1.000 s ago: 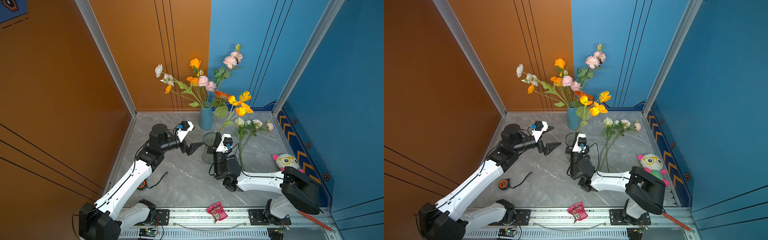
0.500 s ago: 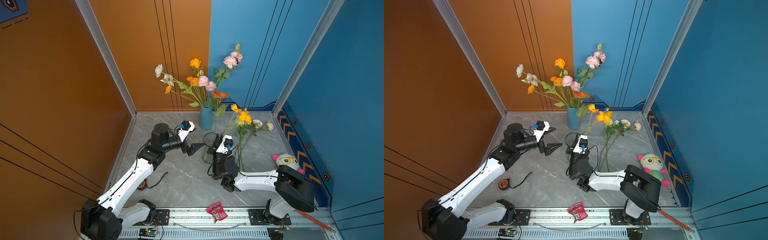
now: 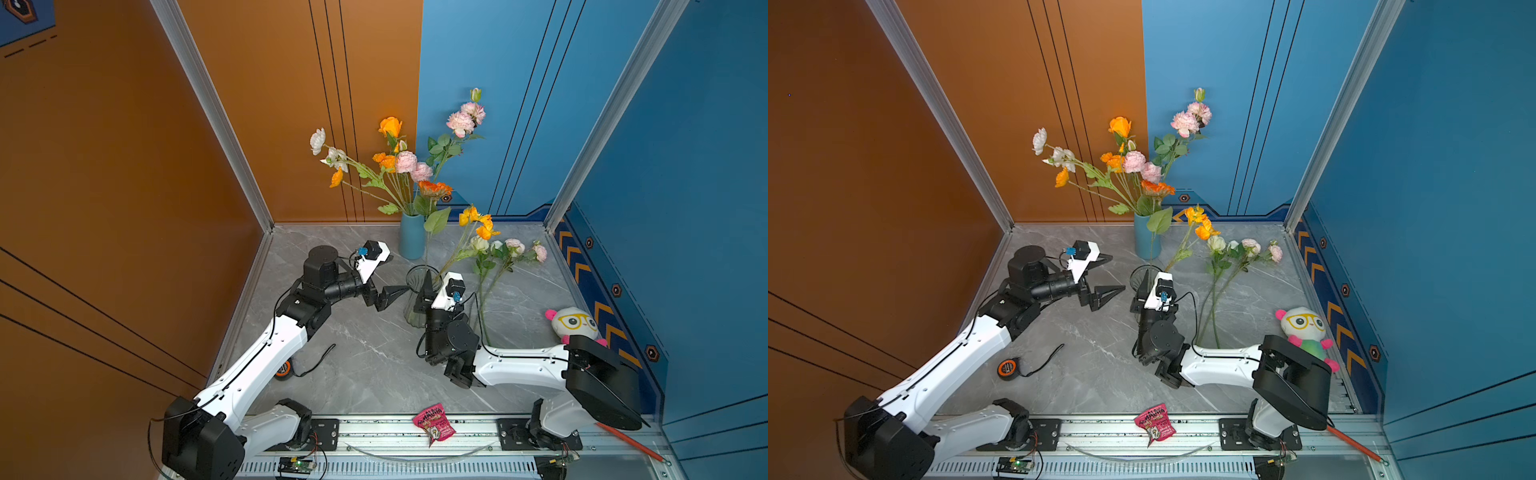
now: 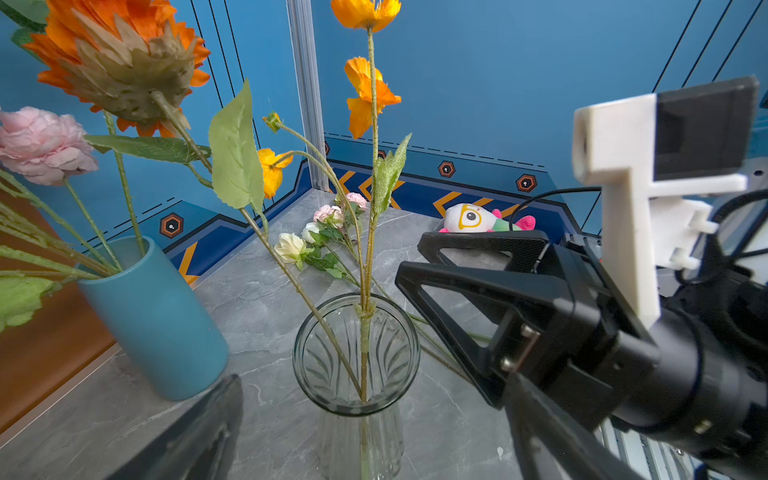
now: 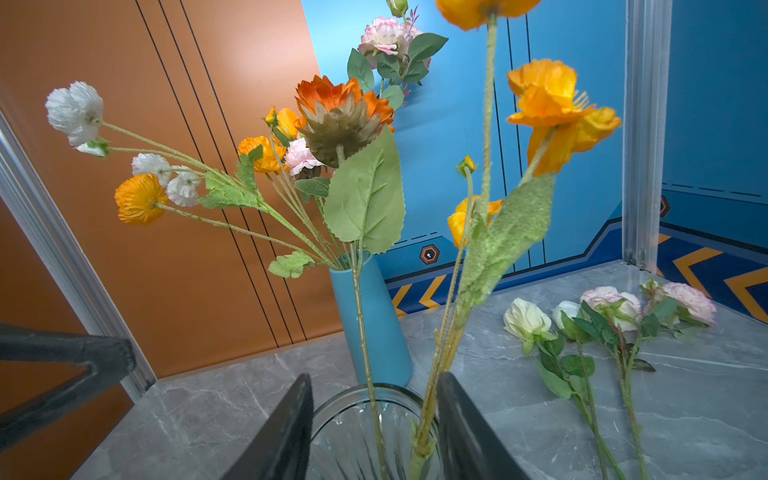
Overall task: Arrange the flowers into the vase
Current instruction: 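Lower the yellow poppy stems into the glass vase with the right gripper, then release the poppies and move the right gripper to the rose stems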
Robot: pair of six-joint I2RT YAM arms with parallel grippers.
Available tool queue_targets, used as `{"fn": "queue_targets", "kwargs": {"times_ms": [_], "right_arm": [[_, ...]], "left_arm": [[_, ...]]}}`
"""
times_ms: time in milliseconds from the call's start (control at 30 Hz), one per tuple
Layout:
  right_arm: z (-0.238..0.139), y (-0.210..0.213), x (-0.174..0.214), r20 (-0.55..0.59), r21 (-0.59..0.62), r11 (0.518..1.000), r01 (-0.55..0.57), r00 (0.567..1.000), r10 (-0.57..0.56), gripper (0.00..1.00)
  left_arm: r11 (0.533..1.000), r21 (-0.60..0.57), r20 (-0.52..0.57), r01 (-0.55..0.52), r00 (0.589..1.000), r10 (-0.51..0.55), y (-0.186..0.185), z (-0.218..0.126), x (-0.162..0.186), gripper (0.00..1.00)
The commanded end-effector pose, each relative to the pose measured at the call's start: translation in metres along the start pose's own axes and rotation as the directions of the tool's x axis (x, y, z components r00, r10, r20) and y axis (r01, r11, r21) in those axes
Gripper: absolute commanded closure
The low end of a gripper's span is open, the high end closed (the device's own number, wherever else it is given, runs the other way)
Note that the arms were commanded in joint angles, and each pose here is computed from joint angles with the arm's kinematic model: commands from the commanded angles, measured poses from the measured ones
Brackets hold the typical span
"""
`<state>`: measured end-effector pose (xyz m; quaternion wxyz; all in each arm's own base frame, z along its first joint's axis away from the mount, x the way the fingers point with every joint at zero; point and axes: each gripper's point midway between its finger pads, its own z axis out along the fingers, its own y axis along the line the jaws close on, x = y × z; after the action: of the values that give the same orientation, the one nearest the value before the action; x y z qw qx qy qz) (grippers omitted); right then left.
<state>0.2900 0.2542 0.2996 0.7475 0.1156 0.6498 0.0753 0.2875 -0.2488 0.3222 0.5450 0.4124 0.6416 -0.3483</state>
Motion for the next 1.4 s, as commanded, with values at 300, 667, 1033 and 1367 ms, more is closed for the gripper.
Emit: {"fn": "queue_targets", "kwargs": {"times_ms": [300,667,1033,1367], "right_arm": [[-0.014,-0.042,0.001,-0.203,-0.023,0.999,0.048,0.978,-0.052,0.41],[-0.031,-0.092,0.02,-0.42,-0.076,0.996,0.052,0.904,-0.079,0.39],[-0.03,-0.188,0.073,-0.641,0.156,0.987,-0.028,0.757,0.123,0.51],[-0.01,-0.256,0.119,-0.732,0.376,0.922,-0.09,0.581,0.355,0.59]], "left_arm": [[1.0,-0.001,0.039,-0.001,0.999,0.001,0.003,0.0,-0.014,0.02],[1.0,0.02,0.016,0.006,1.0,-0.006,-0.006,0.012,-0.006,0.02],[0.998,0.006,-0.244,-0.058,0.968,0.057,-0.043,0.06,0.039,0.02],[0.969,0.209,-0.379,-0.13,0.903,0.203,-0.109,0.078,0.083,0.02]]}}
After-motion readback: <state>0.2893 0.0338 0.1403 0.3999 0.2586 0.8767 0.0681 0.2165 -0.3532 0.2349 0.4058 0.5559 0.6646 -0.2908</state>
